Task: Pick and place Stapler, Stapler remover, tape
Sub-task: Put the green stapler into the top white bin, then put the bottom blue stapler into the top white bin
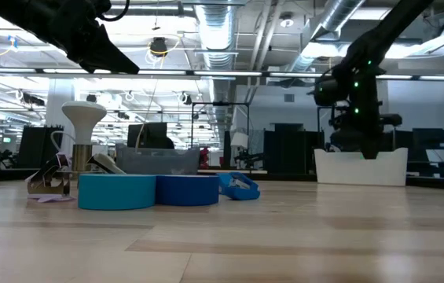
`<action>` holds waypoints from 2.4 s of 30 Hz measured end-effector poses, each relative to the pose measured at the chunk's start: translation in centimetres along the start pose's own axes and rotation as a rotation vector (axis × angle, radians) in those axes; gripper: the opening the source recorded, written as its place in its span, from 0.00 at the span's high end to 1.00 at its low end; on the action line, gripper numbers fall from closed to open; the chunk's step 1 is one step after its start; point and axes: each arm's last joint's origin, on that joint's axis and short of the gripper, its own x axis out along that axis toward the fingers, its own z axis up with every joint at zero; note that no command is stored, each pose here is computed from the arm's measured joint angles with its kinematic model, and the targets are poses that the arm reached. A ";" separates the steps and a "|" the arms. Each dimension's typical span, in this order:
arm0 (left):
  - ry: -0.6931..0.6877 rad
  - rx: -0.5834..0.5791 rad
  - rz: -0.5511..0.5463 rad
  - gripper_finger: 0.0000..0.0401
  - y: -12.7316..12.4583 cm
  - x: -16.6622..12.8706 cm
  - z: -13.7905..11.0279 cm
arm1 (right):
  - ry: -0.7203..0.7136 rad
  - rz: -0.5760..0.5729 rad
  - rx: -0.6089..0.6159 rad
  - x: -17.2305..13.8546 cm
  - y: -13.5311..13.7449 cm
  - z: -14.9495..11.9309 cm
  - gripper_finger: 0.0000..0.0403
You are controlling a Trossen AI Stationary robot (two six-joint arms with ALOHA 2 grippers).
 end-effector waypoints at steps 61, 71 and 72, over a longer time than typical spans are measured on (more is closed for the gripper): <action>0.001 0.001 0.000 0.99 0.0 0.0 0.0 | -0.778 0.794 -1.113 -14.2 18.2 -11.2 0.83; 0.000 0.000 0.000 0.99 0.0 0.0 0.0 | -0.661 0.767 -1.195 -10.9 22.7 -11.5 0.84; -0.001 0.000 0.000 0.99 0.0 0.0 0.0 | -0.649 0.773 -1.215 -10.8 23.1 -11.6 0.84</action>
